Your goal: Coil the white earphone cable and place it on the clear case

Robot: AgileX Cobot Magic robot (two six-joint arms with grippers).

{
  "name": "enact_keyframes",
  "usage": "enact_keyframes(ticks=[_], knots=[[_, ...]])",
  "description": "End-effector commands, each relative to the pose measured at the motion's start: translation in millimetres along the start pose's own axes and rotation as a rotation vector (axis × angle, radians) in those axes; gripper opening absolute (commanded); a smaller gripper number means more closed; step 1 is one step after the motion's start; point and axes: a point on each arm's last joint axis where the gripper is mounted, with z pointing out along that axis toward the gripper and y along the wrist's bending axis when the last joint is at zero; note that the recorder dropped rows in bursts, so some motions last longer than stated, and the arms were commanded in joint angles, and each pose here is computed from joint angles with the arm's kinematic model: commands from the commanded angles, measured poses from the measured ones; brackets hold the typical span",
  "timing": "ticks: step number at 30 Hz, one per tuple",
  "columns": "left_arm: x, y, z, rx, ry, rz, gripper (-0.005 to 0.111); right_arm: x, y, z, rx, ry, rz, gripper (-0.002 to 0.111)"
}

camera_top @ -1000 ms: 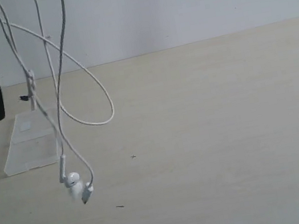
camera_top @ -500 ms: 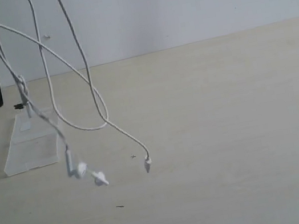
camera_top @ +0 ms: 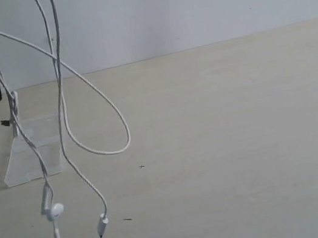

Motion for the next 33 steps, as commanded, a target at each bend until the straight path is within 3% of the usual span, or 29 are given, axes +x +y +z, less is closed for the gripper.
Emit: enact_keyframes(ticks=[1, 19, 22, 31, 33], knots=[[-1.9, -0.4, -0.5, -0.002, -0.028, -0.014, 0.086, -2.8, 2.2, -0.3, -0.021, -0.018, 0.009, 0.000], [-2.6, 5.0, 9.0, 0.016, -0.050, -0.026, 0.086, -5.2, 10.2, 10.7, -0.153, -0.063, 0.067, 0.000], [-0.1, 6.8, 17.9, 0.069, -0.041, -0.063, 0.086, -7.9, 11.4, 11.1, -0.171, -0.092, 0.081, 0.000], [-0.7, 12.3, 29.4, 0.103, -0.076, -0.103, 0.086, -11.5, 15.7, 10.6, -0.226, -0.130, 0.098, 0.000], [0.7, 13.9, 32.0, 0.105, -0.069, -0.109, 0.080, -13.0, 17.6, 9.9, -0.248, -0.146, 0.098, 0.000]])
